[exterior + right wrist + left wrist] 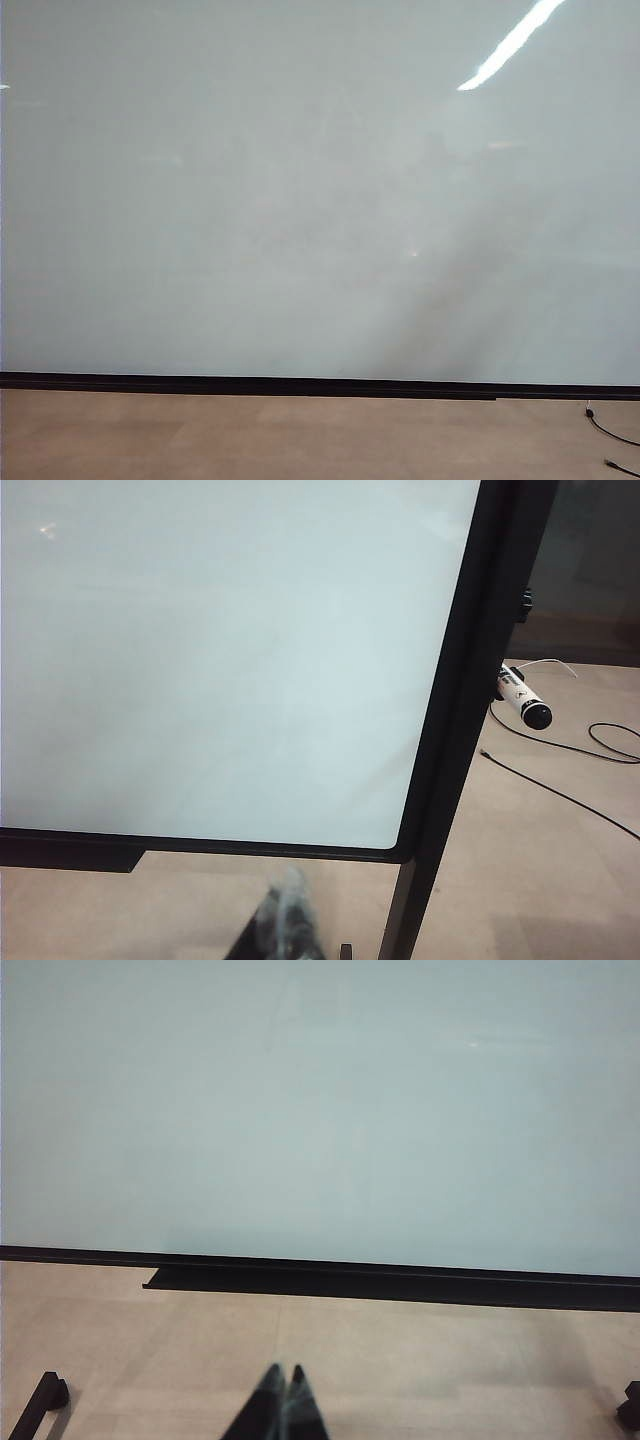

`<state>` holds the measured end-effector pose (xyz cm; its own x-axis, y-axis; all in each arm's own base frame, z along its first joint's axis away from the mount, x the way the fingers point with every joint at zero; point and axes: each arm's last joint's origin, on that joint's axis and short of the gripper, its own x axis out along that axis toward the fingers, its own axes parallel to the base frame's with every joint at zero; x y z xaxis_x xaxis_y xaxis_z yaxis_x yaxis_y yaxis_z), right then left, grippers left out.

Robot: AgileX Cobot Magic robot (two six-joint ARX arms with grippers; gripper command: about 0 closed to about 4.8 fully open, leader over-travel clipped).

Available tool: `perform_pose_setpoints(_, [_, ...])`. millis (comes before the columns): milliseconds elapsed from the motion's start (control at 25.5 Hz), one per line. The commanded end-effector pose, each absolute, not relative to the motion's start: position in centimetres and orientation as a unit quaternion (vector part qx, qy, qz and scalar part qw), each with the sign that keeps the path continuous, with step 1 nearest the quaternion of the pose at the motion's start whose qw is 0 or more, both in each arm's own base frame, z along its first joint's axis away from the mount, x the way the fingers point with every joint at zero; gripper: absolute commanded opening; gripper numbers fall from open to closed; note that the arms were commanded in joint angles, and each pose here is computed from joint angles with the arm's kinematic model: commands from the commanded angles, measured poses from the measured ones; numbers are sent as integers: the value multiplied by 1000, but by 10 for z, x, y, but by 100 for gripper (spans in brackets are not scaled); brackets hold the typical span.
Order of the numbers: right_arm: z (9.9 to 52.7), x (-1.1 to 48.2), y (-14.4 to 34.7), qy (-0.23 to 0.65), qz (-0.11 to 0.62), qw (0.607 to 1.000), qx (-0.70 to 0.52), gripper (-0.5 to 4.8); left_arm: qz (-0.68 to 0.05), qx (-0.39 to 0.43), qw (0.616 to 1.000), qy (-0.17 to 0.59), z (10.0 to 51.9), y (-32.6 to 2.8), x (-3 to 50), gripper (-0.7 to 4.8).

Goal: Pick up the pen on the shelf to the right of the whiteboard and write the letter A.

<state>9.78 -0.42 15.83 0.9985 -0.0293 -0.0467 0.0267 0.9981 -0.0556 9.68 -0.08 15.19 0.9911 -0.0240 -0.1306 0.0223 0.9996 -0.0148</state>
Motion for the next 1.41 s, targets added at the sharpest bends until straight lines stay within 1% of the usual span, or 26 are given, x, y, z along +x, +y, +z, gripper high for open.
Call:
perform_pose_setpoints(39, [161,98,-4,14,-14,999,-26,-9,-12,-5,998,61,153,-1,97,-4])
perform_pose_setpoints(471, [161,98,-4,12,-14,999,-26,-9,-12,-5,998,61,153,-1,97,-4])
perform_pose_setpoints(510, [162,98,-4,9,-14,1000,-26,-9,-12,-5,998,61,153,-1,97,-4])
perform_pose_setpoints(589, [171,97,-4,-37,-19,999,-27,-9,-12,-5,998,61,153,-1,97,-4])
perform_pose_setpoints(706, [179,96,-6,-80,-56,995,-26,-9,-12,-5,998,61,153,-1,97,-4])
perform_pose_setpoints(785, [180,96,-9,-80,-98,992,-22,-9,-12,-5,998,61,153,-1,97,-4])
perform_pose_setpoints(902, [177,96,-11,-63,-128,990,-21,-8,-12,-5,998,61,153,-1,97,-5])
perform_pose_setpoints(981, [172,96,-12,-39,-151,988,-22,20,-12,-5,998,61,153,-1,97,-4])
perform_pose_setpoints(1020, [170,96,-13,-28,-165,986,-23,55,-12,-5,998,61,153,-1,97,-4])
perform_pose_setpoints(1138, [167,96,-14,-11,-180,983,-28,67,-12,-5,998,61,153,-1,97,-5])
perform_pose_setpoints(1177, [167,96,-14,-10,-182,983,-32,79,-12,-5,998,61,153,-1,97,-5])
perform_pose_setpoints(1216, [167,96,-14,-4,-183,982,-52,118,-12,-5,998,61,153,-1,97,-5])
perform_pose_setpoints(1256, [166,96,-14,1,-184,981,-58,133,-12,-5,998,61,153,-1,97,-4])
perform_pose_setpoints(1334, [165,97,-15,8,-185,981,-59,155,-12,-5,998,61,153,-1,97,-4])
perform_pose_setpoints(1413, [164,98,-15,14,-177,982,-62,163,-12,-5,998,61,153,-1,97,-4])
